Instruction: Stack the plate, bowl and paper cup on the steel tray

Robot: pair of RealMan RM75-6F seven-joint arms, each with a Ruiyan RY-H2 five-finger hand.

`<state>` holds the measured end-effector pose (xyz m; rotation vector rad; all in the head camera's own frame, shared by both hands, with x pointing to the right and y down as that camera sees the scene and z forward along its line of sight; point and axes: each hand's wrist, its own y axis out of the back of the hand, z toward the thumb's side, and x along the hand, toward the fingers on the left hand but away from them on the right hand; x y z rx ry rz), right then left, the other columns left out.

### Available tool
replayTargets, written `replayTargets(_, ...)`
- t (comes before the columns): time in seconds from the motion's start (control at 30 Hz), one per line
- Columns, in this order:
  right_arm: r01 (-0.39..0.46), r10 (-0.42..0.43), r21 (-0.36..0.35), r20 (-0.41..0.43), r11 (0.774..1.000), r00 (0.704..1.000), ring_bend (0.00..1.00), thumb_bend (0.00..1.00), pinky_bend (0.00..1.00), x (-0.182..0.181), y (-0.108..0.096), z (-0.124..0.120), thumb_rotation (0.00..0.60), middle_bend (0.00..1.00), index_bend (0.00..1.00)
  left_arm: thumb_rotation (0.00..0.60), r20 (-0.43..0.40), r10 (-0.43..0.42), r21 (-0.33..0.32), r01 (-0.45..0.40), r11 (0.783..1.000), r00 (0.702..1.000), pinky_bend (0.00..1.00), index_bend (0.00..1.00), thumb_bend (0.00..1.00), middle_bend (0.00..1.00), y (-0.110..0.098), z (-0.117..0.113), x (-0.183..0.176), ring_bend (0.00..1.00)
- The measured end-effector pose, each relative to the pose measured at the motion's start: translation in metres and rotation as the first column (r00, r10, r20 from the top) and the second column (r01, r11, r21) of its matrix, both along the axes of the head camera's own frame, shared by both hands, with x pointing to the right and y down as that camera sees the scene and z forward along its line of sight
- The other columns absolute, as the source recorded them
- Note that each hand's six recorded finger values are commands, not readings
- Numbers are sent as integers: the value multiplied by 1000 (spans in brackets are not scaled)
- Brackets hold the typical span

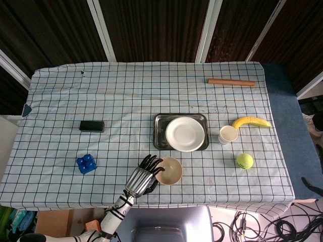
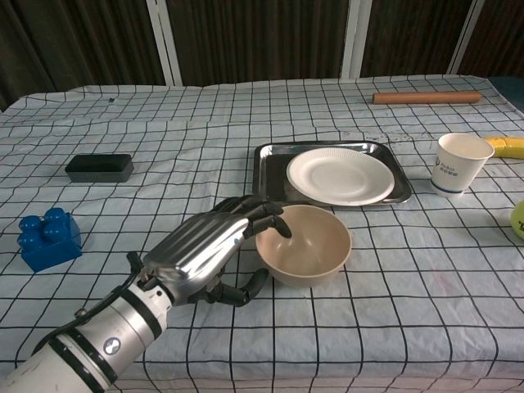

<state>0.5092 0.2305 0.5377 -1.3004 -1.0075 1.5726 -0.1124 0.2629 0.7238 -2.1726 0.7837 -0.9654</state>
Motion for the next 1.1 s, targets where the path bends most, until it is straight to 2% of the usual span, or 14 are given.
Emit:
replayTargets(0.07, 3, -3, -1, -2, 1000, 1000, 0, 27, 0, -1, -1, 1, 600, 0, 0, 600, -5, 5, 9, -5, 1000, 1000, 0, 0, 436, 35, -1, -3, -2, 0)
replayTargets(0.33, 63, -63, -7, 0, 998, 998, 0, 28, 0, -17, -7, 4, 600, 0, 0, 600, -13, -4, 69, 5, 998, 1000, 0, 0, 407, 13, -10, -28, -22, 0)
replayTargets(0.47, 155, -155, -12, 29, 988, 987, 0, 29, 0, -43, -18, 9, 600, 0, 0, 600, 47, -26, 151, 19, 988, 999, 0, 0, 407, 11, -22, -44, -60, 0)
replayTargets(0.53, 210, -209, -8, 53, 978, 976, 0, 30, 0, -60, -23, 11, 600, 0, 3, 600, 95, -65, 212, 44, 976, 993, 0, 0, 407, 11, -34, -55, -92, 0)
replayTargets(0.63, 324, -323, 5, 71, 946, 944, 0, 30, 0, -92, -34, 14, 600, 0, 50, 600, 167, -125, 268, 77, 960, 978, 0, 0, 407, 6, -46, -68, -142, 0)
replayTargets(0.73, 438, -437, 7, 88, 899, 895, 0, 31, 0, -130, -46, 24, 600, 0, 121, 600, 223, -204, 292, 134, 947, 953, 0, 0, 408, 0, -53, -82, -197, 0)
replayTargets(0.83, 541, -535, -12, 141, 841, 833, 0, 31, 0, -171, -54, 42, 600, 0, 220, 600, 238, -305, 324, 220, 920, 922, 0, 0, 408, 0, -50, -95, -241, 0)
replayTargets(0.97, 674, -655, -53, 194, 737, 731, 0, 31, 0, -233, -51, 76, 600, 0, 299, 600, 239, -391, 342, 300, 891, 889, 0, 0, 406, 0, -41, -99, -281, 0)
replayTargets(1.07, 726, -697, -77, 228, 684, 680, 0, 32, 0, -271, -40, 99, 600, 0, 320, 600, 266, -417, 353, 315, 881, 869, 0, 0, 407, 0, -32, -102, -305, 0)
replayTargets(1.1, 735, -703, -79, 238, 673, 670, 0, 31, 0, -280, -37, 105, 600, 0, 326, 600, 275, -420, 360, 312, 879, 865, 0, 0, 407, 0, -29, -104, -311, 0)
